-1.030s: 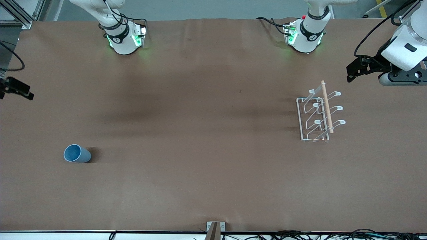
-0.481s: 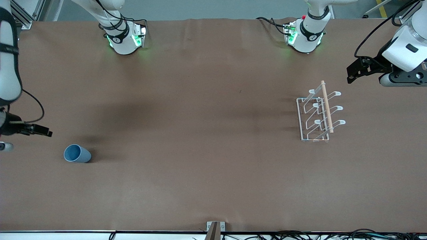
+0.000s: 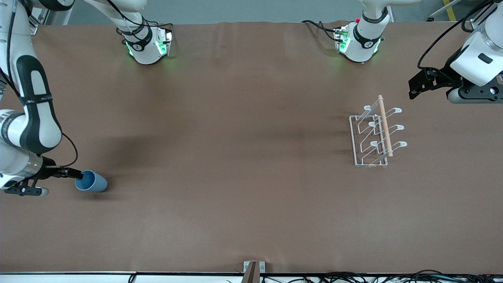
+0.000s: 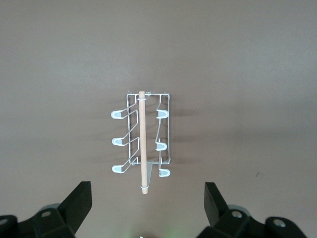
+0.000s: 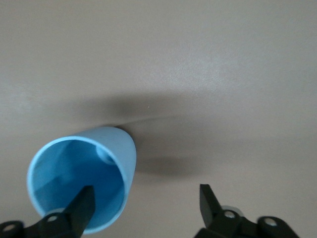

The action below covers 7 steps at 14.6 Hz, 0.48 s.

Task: Hang cup on cup holder
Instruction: 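Reach the right gripper down to the blue cup's rim, then grasp the blue cup rim with the right gripper and lift it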

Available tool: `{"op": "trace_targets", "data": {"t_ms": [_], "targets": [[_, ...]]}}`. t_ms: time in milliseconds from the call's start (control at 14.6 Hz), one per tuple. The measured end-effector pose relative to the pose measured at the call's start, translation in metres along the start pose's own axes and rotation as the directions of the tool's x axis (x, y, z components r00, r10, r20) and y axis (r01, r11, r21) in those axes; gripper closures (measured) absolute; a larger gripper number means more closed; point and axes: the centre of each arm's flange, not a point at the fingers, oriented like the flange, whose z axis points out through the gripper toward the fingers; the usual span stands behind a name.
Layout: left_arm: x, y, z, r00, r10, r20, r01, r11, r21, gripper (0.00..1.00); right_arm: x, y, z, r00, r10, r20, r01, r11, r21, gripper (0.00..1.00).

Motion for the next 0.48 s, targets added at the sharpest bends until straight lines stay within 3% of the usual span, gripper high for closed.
{"op": "trace_targets", "data": {"t_ms": [137, 481], "targets": [[0.000, 0.001, 0.000, 1.000, 0.001, 0.000, -0.001, 1.000, 0.000, 0.00, 0.001, 0.001, 0.013, 1.000, 0.000, -0.002, 0.000, 1.000, -0.002, 0.13], [0.000, 0.003, 0.000, 1.000, 0.006, 0.000, -0.006, 1.000, 0.000, 0.00, 0.009, -0.005, 0.019, 0.999, 0.052, -0.016, -0.051, 0.997, 0.050, 0.68]]}}
